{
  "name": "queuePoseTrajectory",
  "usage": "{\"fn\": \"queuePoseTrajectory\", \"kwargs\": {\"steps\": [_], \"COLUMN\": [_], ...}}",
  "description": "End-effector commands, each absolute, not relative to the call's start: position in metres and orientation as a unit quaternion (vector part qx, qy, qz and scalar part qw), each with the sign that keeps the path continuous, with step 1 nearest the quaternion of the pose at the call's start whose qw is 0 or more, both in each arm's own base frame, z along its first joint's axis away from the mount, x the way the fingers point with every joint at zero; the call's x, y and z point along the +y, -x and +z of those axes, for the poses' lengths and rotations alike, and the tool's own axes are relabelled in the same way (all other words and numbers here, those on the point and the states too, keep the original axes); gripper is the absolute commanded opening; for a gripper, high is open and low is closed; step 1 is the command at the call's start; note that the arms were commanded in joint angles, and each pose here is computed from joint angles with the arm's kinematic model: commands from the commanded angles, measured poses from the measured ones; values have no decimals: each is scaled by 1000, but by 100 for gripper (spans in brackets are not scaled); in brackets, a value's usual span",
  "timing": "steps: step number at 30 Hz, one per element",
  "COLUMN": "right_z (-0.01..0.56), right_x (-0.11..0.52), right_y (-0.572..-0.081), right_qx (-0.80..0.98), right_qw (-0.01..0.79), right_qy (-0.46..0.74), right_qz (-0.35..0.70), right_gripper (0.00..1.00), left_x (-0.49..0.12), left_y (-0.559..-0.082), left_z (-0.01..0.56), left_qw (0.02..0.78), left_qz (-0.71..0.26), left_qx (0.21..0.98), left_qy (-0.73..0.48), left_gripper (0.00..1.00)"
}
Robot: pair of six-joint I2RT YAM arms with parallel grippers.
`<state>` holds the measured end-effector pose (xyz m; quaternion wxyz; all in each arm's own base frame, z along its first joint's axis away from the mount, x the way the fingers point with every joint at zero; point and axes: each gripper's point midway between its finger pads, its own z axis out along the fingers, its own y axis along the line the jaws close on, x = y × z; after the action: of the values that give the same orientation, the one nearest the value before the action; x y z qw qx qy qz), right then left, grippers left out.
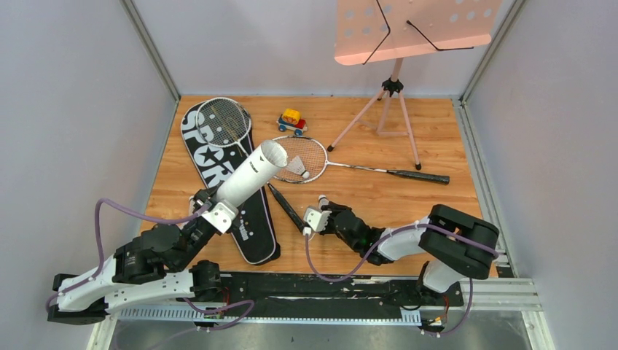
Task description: Pack up the badminton gear
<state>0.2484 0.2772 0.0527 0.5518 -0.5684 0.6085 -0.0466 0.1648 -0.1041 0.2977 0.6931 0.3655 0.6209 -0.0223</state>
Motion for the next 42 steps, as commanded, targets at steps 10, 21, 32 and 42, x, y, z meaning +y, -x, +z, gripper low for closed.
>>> {"fn": "queuePoseTrajectory", "kwargs": {"steps": [10,21,32,42], "right_z": [111,181,281,347], "right_x": [277,253,243,216], "right_y": [-250,-221,-162,-110], "right_qx": [625,710,740,675], "right_qw": [626,626,549,525], "right_qy": [465,296,157,142], "right_qz": [-34,126,356,498], "right_gripper": [0,0,0,0], "left_x": [-108,-115,-145,-167], "left_y": [-164,-163,-156,-149], "left_z": [309,303,284,262], "left_qw": [707,699,661,622], "left_qz": [-39,-39,-49,-55], "left_qx": [611,611,603,598], "left_qy": [-354,-370,-443,-502], "left_gripper": [63,63,63,63]}}
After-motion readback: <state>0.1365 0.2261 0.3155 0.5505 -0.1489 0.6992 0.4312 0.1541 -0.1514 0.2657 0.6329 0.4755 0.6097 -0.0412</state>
